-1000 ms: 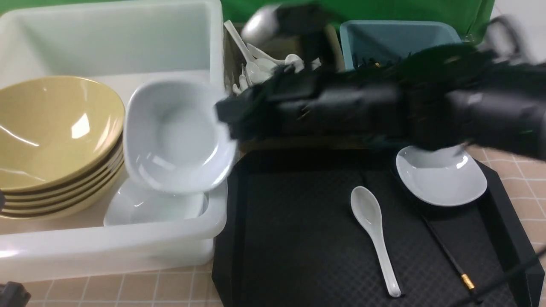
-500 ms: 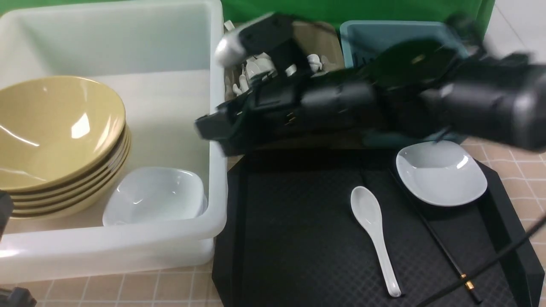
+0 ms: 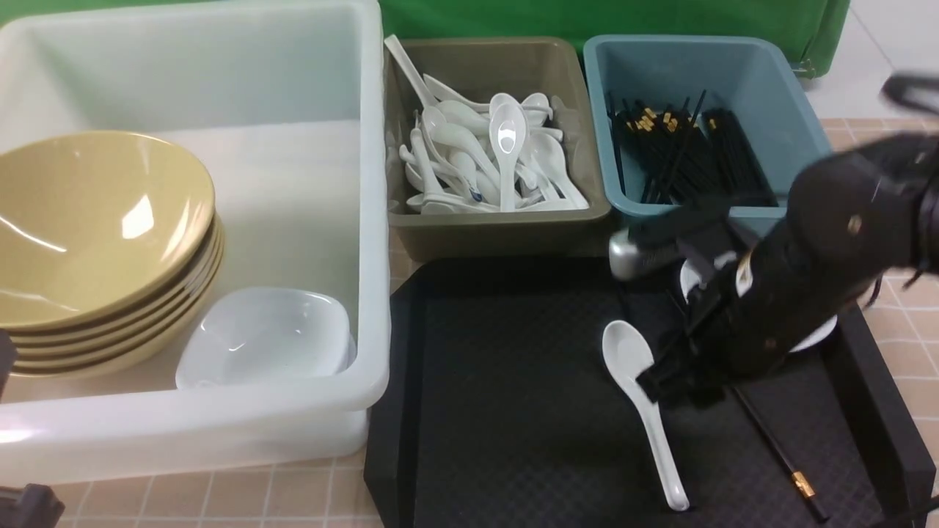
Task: On brown table put chopsticks spoon bowls plates into blue grey white boxes.
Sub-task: 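Reach down and grasp the white spoon resting in the bowl with the right gripper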
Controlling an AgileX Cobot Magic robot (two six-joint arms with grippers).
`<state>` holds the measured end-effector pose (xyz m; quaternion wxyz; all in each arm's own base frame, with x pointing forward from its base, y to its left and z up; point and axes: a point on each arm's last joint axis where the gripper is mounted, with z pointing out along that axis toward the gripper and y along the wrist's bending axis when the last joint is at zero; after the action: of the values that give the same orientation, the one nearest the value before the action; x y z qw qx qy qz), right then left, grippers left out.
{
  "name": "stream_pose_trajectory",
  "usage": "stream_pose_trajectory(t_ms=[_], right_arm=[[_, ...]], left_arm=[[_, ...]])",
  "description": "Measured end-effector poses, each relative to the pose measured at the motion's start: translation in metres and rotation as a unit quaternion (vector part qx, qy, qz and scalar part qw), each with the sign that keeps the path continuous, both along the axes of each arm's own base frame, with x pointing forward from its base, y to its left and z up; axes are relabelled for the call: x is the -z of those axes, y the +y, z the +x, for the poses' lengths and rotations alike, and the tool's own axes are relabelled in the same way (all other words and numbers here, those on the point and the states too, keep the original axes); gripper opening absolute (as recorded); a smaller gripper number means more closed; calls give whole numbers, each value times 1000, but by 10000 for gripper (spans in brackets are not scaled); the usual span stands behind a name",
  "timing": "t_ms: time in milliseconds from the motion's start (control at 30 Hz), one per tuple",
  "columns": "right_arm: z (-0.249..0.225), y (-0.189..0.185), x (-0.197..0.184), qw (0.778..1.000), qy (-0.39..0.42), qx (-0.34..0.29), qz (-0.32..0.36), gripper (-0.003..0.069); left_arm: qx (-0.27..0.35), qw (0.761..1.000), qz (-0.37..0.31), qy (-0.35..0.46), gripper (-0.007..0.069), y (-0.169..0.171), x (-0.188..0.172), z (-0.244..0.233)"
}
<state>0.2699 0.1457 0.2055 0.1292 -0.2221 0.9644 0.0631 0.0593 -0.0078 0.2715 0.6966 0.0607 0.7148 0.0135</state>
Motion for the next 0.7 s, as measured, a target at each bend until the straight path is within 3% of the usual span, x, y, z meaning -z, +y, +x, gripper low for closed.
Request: stream_pose_trajectory(t_ms=[267, 333, 367, 433, 467, 533, 700], right_arm=[[2, 10, 42, 998, 51, 24, 29, 340], [2, 12, 42, 998, 51, 14, 39, 309], [2, 14, 42, 998, 51, 4, 46, 249], [2, 14, 42, 998, 52, 0, 47, 200], [1, 14, 42, 998, 53, -6, 46, 126], [0, 13, 41, 998, 57, -11, 41, 71], [0, 10, 30, 997, 66, -42, 9, 56]], left_arm=[[-2, 1000, -4, -5, 1, 0, -1, 0], [-3, 1000, -4, -7, 1, 1, -1, 0], [-3, 1000, -4, -5, 1, 1, 0, 0], [-3, 1000, -4, -5, 1, 1, 0, 0], [-3, 1000, -4, -4, 1, 1, 0, 0], [-3, 1000, -4, -4, 1, 1, 0, 0], [-3, 1000, -4, -4, 1, 1, 0, 0]])
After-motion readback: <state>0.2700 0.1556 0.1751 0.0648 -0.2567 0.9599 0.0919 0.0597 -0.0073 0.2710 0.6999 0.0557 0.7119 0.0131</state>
